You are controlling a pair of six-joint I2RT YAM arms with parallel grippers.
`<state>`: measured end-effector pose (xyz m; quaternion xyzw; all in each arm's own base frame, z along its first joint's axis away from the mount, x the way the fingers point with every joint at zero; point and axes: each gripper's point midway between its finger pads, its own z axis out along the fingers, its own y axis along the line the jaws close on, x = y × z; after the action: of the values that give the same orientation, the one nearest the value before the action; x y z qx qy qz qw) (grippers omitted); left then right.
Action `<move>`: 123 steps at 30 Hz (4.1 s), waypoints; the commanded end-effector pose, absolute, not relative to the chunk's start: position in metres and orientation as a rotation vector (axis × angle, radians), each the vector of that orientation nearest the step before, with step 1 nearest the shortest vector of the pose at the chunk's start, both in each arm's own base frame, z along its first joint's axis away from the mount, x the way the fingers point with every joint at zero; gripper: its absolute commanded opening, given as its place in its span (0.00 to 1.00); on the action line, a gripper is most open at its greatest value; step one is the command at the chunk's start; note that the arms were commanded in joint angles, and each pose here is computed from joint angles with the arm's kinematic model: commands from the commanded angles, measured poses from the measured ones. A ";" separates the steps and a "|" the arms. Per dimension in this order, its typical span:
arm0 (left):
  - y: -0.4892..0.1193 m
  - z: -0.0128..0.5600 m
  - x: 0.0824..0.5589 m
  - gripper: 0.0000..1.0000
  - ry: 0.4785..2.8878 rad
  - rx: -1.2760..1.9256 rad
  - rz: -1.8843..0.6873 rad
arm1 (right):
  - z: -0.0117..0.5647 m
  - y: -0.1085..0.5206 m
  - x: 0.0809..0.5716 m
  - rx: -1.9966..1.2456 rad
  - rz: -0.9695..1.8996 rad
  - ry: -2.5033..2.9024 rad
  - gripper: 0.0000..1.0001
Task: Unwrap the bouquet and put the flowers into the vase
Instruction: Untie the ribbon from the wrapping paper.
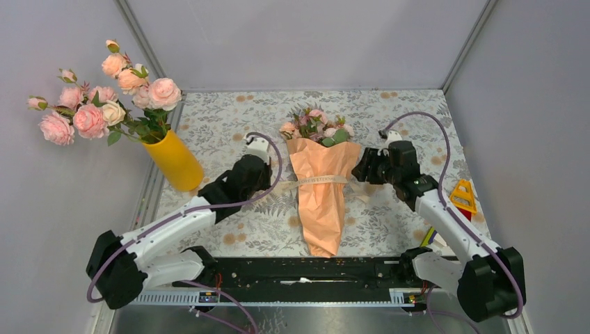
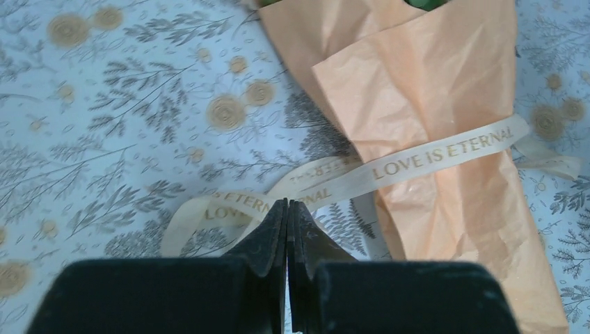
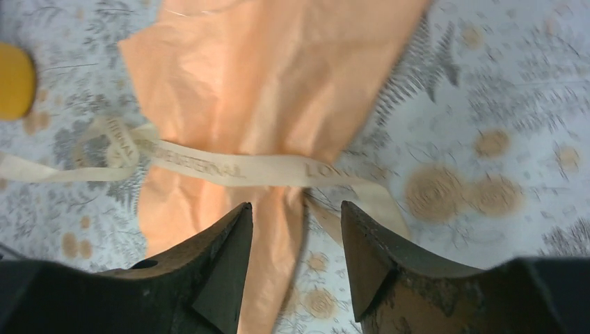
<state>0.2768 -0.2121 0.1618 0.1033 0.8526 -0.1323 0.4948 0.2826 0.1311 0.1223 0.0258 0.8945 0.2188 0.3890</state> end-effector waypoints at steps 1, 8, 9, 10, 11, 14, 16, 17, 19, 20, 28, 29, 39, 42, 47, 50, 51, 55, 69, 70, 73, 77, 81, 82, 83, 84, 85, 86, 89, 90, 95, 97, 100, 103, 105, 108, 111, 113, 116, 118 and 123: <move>-0.186 0.175 0.274 0.00 2.063 0.154 -0.355 | 0.155 0.174 0.291 -0.230 0.721 2.228 0.57; -0.139 0.195 0.276 0.00 2.059 0.055 -0.267 | 0.161 0.248 0.293 -0.610 0.678 2.221 0.60; -0.133 0.197 0.275 0.00 2.064 0.043 -0.246 | 0.160 0.258 0.293 -0.653 0.678 2.222 0.60; -0.126 0.198 0.275 0.00 2.078 0.032 -0.221 | 0.156 0.267 0.293 -0.699 0.672 2.234 0.60; -0.120 0.199 0.274 0.00 2.086 0.021 -0.200 | 0.158 0.277 0.295 -0.748 0.663 2.225 0.61; -0.107 0.206 0.270 0.00 2.096 -0.016 -0.168 | 0.153 0.304 0.289 -0.895 0.648 2.211 0.63; -0.101 0.211 0.268 0.00 2.084 -0.037 -0.171 | 0.148 0.321 0.283 -0.985 0.654 2.193 0.63; -0.098 0.212 0.266 0.00 2.078 -0.046 -0.176 | 0.145 0.328 0.281 -1.018 0.657 2.187 0.63; -0.093 0.214 0.265 0.00 2.072 -0.055 -0.180 | 0.137 0.342 0.277 -1.094 0.649 2.176 0.63; -0.092 0.214 0.265 0.00 2.071 -0.056 -0.183 | 0.133 0.348 0.275 -1.130 0.641 2.176 0.63; -0.076 0.220 0.261 0.00 2.064 -0.060 -0.154 | 0.093 0.374 0.278 -1.298 0.502 2.172 0.64; -0.074 0.222 0.260 0.00 2.056 -0.060 -0.145 | 0.087 0.374 0.280 -1.314 0.471 2.174 0.64; -0.064 0.239 0.257 0.00 2.004 -0.037 -0.100 | 0.050 0.374 0.289 -1.484 0.181 2.129 0.64; -0.063 0.245 0.257 0.00 1.982 -0.040 -0.104 | 0.042 0.370 0.289 -1.509 0.133 2.126 0.64; -0.058 0.248 0.256 0.00 1.959 -0.051 -0.090 | 0.034 0.363 0.297 -1.517 0.021 2.100 0.61; -0.057 0.245 0.256 0.00 1.958 -0.054 -0.084 | 0.034 0.362 0.300 -1.512 -0.014 2.085 0.49; -0.057 0.244 0.256 0.00 1.960 -0.054 -0.082 | 0.035 0.362 0.301 -1.510 -0.017 2.080 0.42; -0.056 0.242 0.257 0.00 1.961 -0.057 -0.083 | 0.039 0.362 0.303 -1.495 -0.028 2.063 0.17; -0.053 0.241 0.260 0.00 1.958 -0.084 -0.086 | 0.105 0.371 0.275 -1.278 0.272 2.052 0.00; -0.053 0.242 0.261 0.00 1.958 -0.086 -0.087 | 0.113 0.370 0.268 -1.265 0.317 2.043 0.00; -0.050 0.246 0.259 0.00 1.956 -0.093 -0.075 | 0.134 0.360 0.254 -1.222 0.383 2.022 0.00; -0.046 0.250 0.258 0.00 1.950 -0.102 -0.051 | 0.155 0.329 0.254 -1.113 0.323 2.010 0.00; -0.037 0.252 0.260 0.00 1.950 -0.115 0.004 | 0.168 0.287 0.270 -0.936 0.275 2.084 0.00; -0.035 0.252 0.260 0.00 1.950 -0.117 0.021 | 0.168 0.275 0.275 -0.879 0.269 2.116 0.00; -0.033 0.252 0.261 0.00 1.949 -0.120 0.037 | 0.169 0.261 0.283 -0.813 0.259 2.139 0.00; -0.031 0.251 0.262 0.00 1.950 -0.124 0.054 | 0.168 0.244 0.293 -0.740 0.234 2.165 0.00; -0.028 0.250 0.263 0.00 1.951 -0.131 0.069 | 0.168 0.229 0.300 -0.681 0.210 2.182 0.00; -0.025 0.247 0.264 0.00 1.957 -0.148 0.085 | 0.167 0.214 0.307 -0.612 0.187 2.201 0.00; -0.022 0.239 0.267 0.00 1.992 -0.177 0.101 | 0.162 0.165 0.326 -0.390 0.098 2.275 0.00; -0.021 0.236 0.268 0.00 1.998 -0.184 0.103 | 0.160 0.149 0.331 -0.315 0.067 2.298 0.00; -0.019 0.228 0.273 0.00 2.022 -0.231 0.079 | 0.153 0.070 0.347 0.056 -0.027 2.376 0.00; -0.017 0.230 0.275 0.00 2.014 -0.255 0.075 | 0.154 0.041 0.351 0.193 -0.064 2.377 0.00; -0.013 0.239 0.277 0.00 1.981 -0.285 0.082 | 0.160 -0.002 0.353 0.361 -0.166 2.351 0.00; -0.007 0.247 0.276 0.00 1.946 -0.305 0.103 | 0.172 -0.044 0.351 0.476 -0.308 2.299 0.00; -0.001 0.253 0.274 0.00 1.926 -0.315 0.130 | 0.184 -0.068 0.347 0.524 -0.428 2.259 0.00; 0.012 0.258 0.268 0.00 1.928 -0.335 0.202 | 0.202 -0.104 0.339 0.592 -0.570 2.205 0.00; 0.023 0.261 0.264 0.00 1.925 -0.349 0.256 | 0.214 -0.134 0.328 0.670 -0.687 2.156 0.00; 0.028 0.263 0.261 0.00 1.916 -0.358 0.274 | 0.219 -0.150 0.320 0.727 -0.736 2.130 0.00; 0.036 0.266 0.256 0.00 1.899 -0.374 0.303 | 0.222 -0.168 0.312 0.790 -0.781 2.107 0.00; 0.040 0.266 0.253 0.00 1.893 -0.380 0.324 | 0.224 -0.177 0.309 0.816 -0.819 2.094 0.00; 0.048 0.258 0.248 0.00 1.907 -0.388 0.379 | 0.219 -0.190 0.306 0.853 -0.927 2.090 0.00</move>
<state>0.2525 0.0345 0.2460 -0.1514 0.8200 0.1306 0.5363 0.3079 -0.1746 0.2013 0.3117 0.8309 -0.3085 0.3424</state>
